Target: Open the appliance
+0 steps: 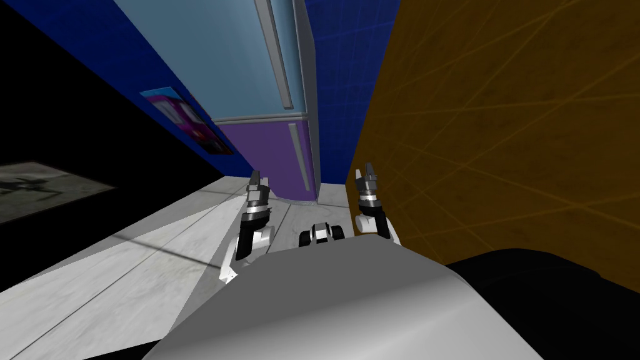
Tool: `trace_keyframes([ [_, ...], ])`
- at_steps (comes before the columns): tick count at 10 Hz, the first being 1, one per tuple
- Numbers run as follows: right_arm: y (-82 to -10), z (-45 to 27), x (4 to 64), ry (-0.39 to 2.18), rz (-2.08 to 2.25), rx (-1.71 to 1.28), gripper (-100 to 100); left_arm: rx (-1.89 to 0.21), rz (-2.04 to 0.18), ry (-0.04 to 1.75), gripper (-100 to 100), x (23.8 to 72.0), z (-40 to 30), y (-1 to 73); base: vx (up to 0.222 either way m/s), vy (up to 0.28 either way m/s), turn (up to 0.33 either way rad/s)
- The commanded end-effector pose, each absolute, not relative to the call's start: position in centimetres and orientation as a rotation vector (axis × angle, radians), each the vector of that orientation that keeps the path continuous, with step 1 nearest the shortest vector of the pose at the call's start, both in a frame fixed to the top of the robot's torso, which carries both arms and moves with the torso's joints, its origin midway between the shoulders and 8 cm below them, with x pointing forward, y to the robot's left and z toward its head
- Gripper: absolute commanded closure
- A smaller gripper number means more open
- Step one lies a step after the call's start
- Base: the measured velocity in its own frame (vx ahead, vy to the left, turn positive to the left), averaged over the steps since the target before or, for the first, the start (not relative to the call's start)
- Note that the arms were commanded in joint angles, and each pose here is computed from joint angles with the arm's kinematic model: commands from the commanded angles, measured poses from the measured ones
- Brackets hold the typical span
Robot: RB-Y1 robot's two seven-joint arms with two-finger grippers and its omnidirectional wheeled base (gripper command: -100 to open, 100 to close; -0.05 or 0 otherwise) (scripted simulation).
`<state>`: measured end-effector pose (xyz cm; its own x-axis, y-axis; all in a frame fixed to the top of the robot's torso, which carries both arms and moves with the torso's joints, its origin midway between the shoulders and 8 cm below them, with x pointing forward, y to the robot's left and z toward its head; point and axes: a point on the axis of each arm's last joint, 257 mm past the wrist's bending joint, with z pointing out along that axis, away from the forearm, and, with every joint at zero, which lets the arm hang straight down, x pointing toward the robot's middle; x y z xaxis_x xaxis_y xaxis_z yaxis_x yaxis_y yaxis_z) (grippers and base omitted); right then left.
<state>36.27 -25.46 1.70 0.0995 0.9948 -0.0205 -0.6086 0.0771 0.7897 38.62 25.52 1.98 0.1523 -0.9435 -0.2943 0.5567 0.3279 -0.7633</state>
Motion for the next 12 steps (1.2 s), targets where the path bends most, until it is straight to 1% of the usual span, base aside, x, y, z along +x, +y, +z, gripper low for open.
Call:
trace_keyframes([
  [1, -25.5, 1.7, 36.3, 0.681, 1.351, 0.721, 0, -0.533, -1.154, 0.865, -100, 39.9, 3.5, 24.9, 0.083, -0.012, 0.0],
  [7, -25.5, 1.7, 36.3, 0.681, 1.351, 0.721, 0, -0.499, -1.147, 0.863, -100, 42.5, 7.7, 23.4, 0.085, -0.02, 0.0],
  [12, -25.5, 1.7, 36.3, 0.681, 1.351, 0.721, 0, -0.483, -1.145, 0.858, -100, 43.8, 10.4, 22.4, 0.06, -0.006, 0.0],
])
